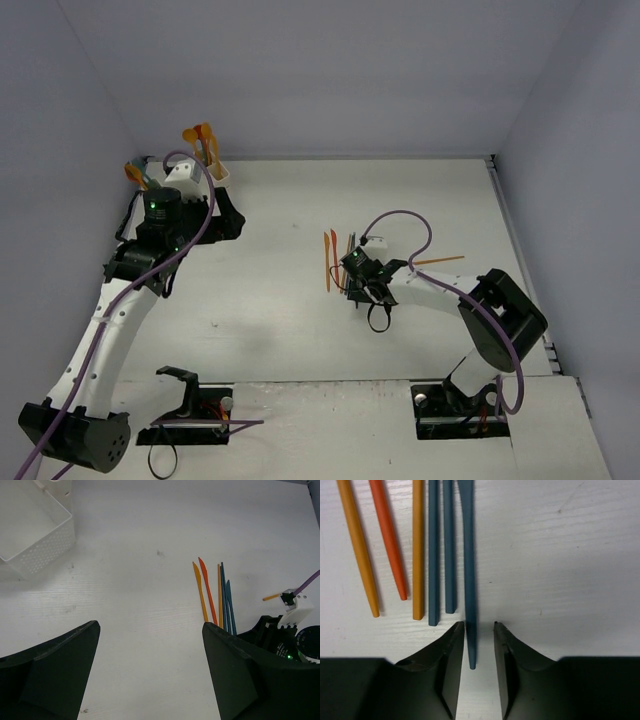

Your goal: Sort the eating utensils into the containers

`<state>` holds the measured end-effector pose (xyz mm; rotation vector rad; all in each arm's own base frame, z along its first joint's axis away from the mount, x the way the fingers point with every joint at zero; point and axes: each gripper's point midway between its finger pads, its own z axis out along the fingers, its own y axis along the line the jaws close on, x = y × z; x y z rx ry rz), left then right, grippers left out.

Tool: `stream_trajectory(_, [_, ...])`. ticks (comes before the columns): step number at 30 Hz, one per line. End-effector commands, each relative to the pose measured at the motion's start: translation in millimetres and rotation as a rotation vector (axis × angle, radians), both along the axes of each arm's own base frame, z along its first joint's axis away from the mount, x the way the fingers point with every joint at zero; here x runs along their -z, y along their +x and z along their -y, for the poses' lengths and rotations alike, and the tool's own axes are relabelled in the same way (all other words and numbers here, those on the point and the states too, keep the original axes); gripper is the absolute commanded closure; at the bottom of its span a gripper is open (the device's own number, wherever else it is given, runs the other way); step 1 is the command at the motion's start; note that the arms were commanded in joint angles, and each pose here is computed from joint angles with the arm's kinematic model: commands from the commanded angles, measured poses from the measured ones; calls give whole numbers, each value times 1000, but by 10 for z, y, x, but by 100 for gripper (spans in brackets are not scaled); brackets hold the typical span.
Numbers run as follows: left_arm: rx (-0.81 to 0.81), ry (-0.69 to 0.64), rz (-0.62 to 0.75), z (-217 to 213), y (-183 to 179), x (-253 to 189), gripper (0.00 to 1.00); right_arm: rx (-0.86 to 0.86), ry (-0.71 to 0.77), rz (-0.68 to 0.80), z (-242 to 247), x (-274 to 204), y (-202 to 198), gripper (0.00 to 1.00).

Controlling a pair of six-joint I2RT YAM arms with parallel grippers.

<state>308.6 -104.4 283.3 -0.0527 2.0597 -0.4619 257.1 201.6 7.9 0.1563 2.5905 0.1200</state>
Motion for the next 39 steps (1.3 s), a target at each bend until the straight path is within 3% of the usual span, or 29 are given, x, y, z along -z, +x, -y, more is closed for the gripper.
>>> stream_trajectory(1, [28,-46,51,97,-33,-181,19,80,-93,-10,288,81,-114,74])
stream_trajectory(6, [49,-63,51,185,-48,-216,19,102,-148,-13,440,70,-141,83])
stream_trajectory(18, [101,-64,39,409,-95,-200,19,84,-226,-50,565,135,-174,87])
stream_trajectory(23, [113,-78,31,471,-101,-206,19,60,-226,-83,522,199,-194,99])
stream_trajectory(27, [149,-99,24,589,-120,-243,19,64,-226,-68,545,145,-131,100])
stream_trajectory(32, [206,-138,6,791,-151,-299,19,42,-189,11,474,-127,8,100])
stream_trajectory(39, [297,-289,29,1239,-187,-612,19,-93,-36,272,145,-1143,233,100])
